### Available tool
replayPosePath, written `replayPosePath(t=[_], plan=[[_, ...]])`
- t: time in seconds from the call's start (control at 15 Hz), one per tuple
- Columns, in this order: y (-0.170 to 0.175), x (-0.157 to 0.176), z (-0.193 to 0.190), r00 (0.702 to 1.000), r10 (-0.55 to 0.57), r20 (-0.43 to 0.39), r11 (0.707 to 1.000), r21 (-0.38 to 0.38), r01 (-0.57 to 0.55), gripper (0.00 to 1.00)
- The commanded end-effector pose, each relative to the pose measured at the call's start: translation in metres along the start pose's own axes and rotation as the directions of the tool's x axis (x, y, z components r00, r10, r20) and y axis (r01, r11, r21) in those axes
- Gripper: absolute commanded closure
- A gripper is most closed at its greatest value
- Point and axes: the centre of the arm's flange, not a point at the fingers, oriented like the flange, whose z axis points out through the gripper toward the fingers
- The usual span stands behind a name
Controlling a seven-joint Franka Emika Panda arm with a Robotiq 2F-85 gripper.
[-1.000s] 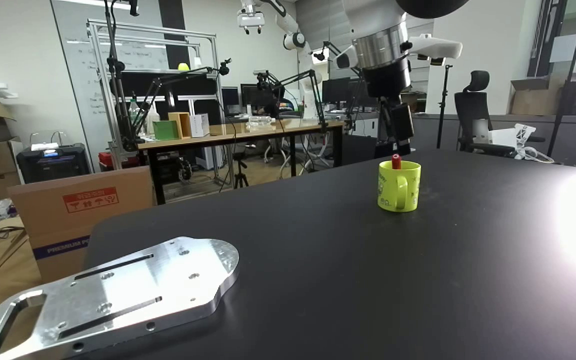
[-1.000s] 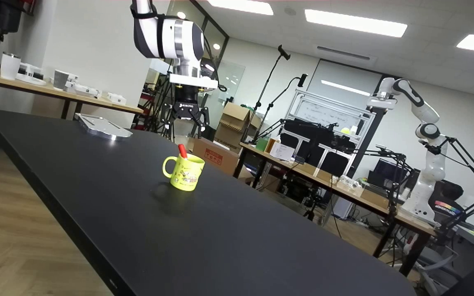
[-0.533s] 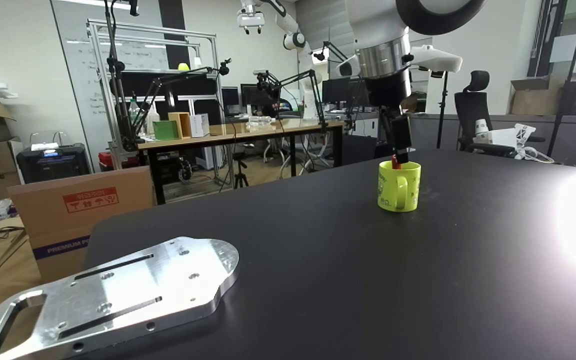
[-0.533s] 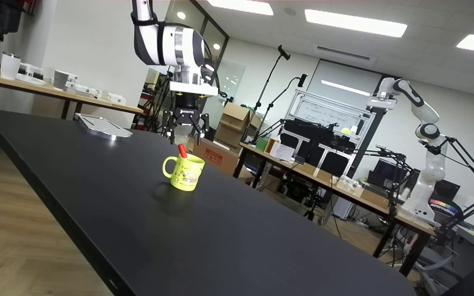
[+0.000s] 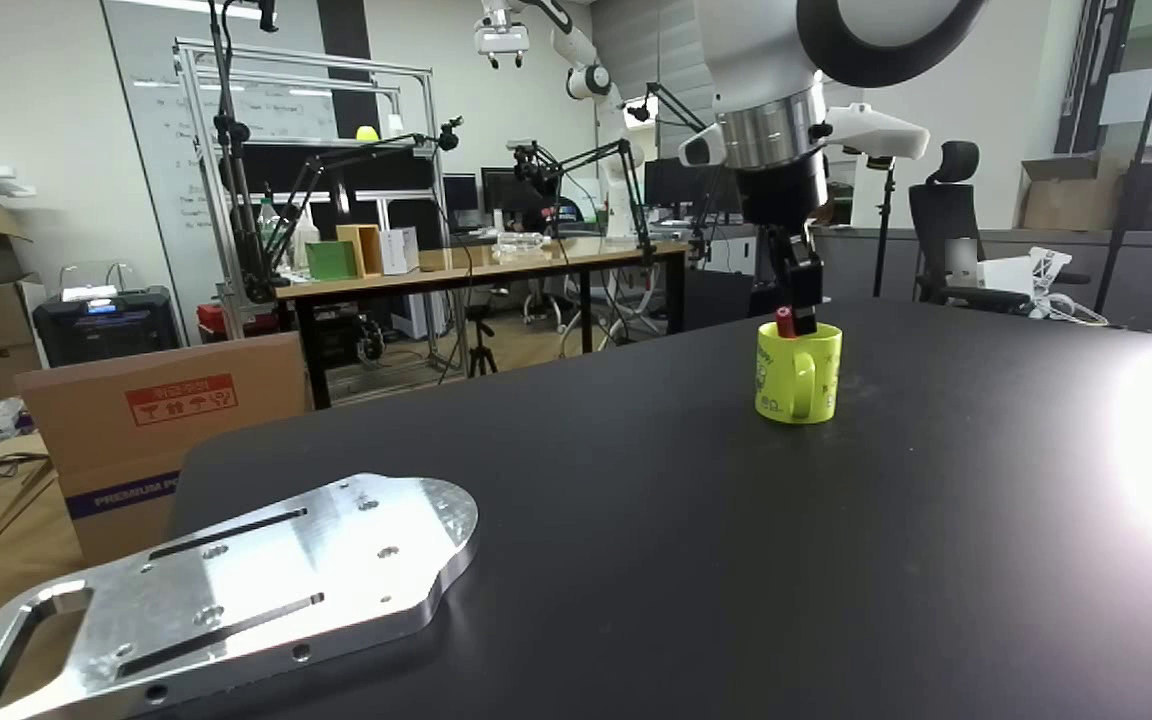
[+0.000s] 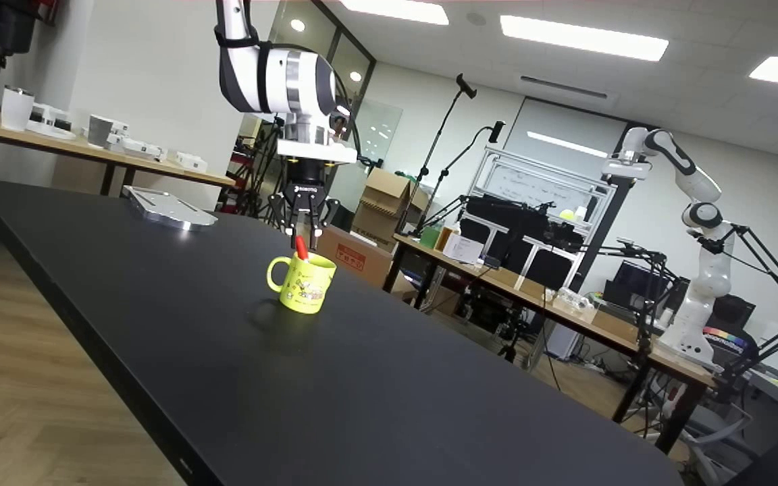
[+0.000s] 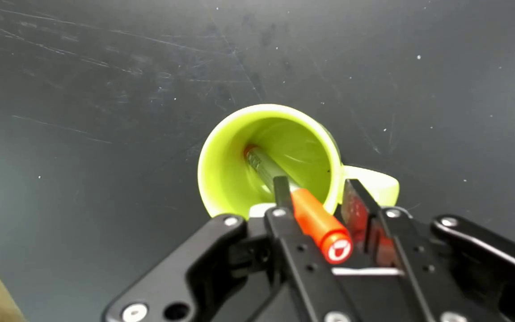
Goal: Remove the marker from the yellow cup, show it to the camera, and place it on the table
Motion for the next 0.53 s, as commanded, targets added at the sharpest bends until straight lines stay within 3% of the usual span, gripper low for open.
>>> replayPosePath(t=[0.0, 0.13, 0.47], plan=[[0.0, -0.003, 0.001, 0.999, 0.039, -0.019, 0.999, 0.012, -0.039, 0.95], [0.0, -0.005, 0.0, 0.998, 0.05, -0.027, 0.999, 0.019, -0.05, 1.0], [0.005, -0.011, -0.012, 0.995, 0.082, -0.056, 0.997, 0.006, -0.081, 1.0]])
